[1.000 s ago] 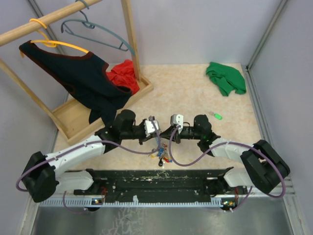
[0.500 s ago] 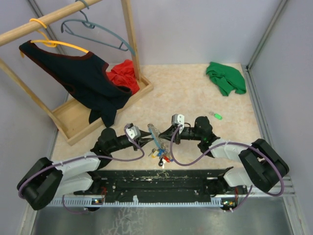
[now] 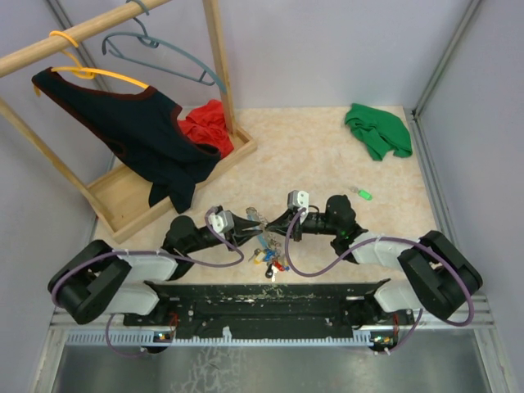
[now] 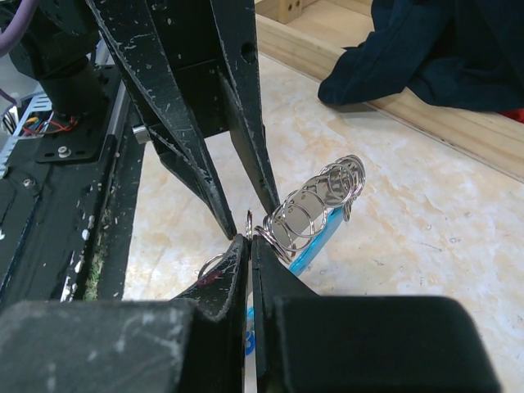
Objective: Put the keys on the keyring
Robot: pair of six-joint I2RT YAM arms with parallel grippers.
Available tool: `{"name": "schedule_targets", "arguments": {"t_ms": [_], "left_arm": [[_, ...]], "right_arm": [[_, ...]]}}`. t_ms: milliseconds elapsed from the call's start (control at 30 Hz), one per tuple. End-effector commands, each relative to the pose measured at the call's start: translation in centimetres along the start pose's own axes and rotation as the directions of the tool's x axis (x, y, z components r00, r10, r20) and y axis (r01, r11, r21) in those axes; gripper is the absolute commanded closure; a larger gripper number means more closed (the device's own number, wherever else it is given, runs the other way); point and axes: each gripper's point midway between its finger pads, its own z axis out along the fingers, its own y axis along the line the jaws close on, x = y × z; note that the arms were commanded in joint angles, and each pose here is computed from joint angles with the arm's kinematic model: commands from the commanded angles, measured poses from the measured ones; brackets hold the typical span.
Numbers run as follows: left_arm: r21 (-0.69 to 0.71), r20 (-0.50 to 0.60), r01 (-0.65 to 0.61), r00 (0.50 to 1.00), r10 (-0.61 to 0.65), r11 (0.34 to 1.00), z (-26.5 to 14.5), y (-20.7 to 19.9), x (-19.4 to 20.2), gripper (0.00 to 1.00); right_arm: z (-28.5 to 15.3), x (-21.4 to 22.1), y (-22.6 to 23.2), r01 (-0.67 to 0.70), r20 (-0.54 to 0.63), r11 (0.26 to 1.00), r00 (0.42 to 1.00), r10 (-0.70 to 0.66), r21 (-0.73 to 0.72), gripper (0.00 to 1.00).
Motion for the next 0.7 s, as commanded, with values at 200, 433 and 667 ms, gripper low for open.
{"name": "schedule_targets", "arguments": {"t_ms": [200,433,667], "left_arm": [[0.066,0.064,0.009,0.998,-0.013,0.998,0.51,-0.81,-0.73,0.77],[0.068,0.068,0.006,0.998,-0.011,0.998,0.61,-0.77,-0.96,0.94],[0.067,0.020,0.007,1.000,-0.008,0.998,0.83,-0.43,-1.32,1.00]], "right_arm": [[0.25,-2.20,0.11,0.071,0.072,0.997,0.995,-0.069,-0.023,1.00],[0.24,-2.03,0.19,0.059,0.065,0.998,0.996,-0.057,-0.026,1.00],[-0.14,-1.67,0.09,0.044,0.051,0.999,0.998,-0.044,0.003,0.95]]}}
